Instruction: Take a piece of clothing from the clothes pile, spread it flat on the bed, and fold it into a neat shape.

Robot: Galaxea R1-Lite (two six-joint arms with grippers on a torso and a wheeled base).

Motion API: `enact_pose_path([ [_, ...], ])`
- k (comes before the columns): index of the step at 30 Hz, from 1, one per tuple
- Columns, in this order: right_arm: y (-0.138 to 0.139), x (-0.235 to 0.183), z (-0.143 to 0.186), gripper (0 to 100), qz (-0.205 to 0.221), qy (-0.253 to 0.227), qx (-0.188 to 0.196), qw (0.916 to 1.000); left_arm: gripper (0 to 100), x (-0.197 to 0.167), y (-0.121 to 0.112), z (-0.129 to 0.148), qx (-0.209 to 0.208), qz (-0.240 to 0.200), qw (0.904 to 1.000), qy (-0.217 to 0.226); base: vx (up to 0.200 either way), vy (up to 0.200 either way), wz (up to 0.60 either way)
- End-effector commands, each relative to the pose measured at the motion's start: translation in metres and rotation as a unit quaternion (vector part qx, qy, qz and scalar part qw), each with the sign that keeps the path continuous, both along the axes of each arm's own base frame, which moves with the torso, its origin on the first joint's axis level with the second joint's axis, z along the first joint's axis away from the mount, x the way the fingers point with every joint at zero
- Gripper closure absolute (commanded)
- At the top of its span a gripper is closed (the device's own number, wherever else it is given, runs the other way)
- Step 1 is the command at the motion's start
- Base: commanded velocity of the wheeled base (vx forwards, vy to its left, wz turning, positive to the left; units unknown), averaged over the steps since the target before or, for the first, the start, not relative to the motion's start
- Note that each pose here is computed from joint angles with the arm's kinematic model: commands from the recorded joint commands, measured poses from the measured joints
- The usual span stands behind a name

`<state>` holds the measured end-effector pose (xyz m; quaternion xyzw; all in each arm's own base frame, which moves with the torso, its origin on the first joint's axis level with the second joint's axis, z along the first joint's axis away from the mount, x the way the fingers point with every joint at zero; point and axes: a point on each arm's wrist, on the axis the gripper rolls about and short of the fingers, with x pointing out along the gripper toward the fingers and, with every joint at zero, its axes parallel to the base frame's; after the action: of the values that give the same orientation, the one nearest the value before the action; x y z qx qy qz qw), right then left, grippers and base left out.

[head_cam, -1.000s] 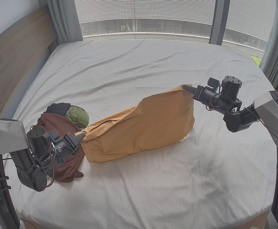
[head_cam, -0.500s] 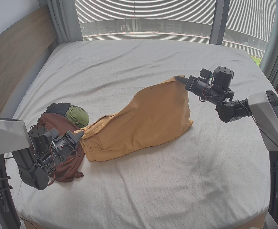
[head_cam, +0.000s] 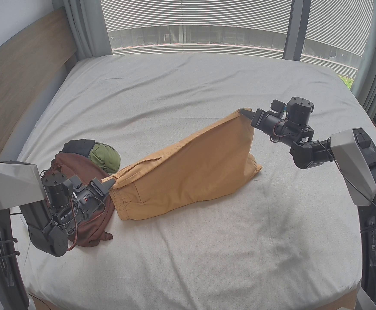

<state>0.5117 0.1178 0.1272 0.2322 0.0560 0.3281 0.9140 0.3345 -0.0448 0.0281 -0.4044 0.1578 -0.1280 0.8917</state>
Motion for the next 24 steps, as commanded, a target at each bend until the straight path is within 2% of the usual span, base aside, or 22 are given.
enact_pose_path([
  [1,-0.004,0.001,-0.002,100,-0.004,0.003,-0.001,1.0000,100,0.001,0.000,-0.002,0.000,0.000,1.0000,0.003,0.000,0.000,0.00],
  [15,0.005,0.015,-0.027,100,-0.012,-0.001,-0.001,0.9999,100,0.014,0.001,-0.014,0.005,0.031,0.9995,0.002,0.000,0.000,0.00],
  [24,0.010,0.024,-0.039,100,-0.011,-0.008,0.000,0.9999,100,0.016,0.001,-0.015,0.005,0.032,0.9995,0.002,0.000,0.000,0.00],
])
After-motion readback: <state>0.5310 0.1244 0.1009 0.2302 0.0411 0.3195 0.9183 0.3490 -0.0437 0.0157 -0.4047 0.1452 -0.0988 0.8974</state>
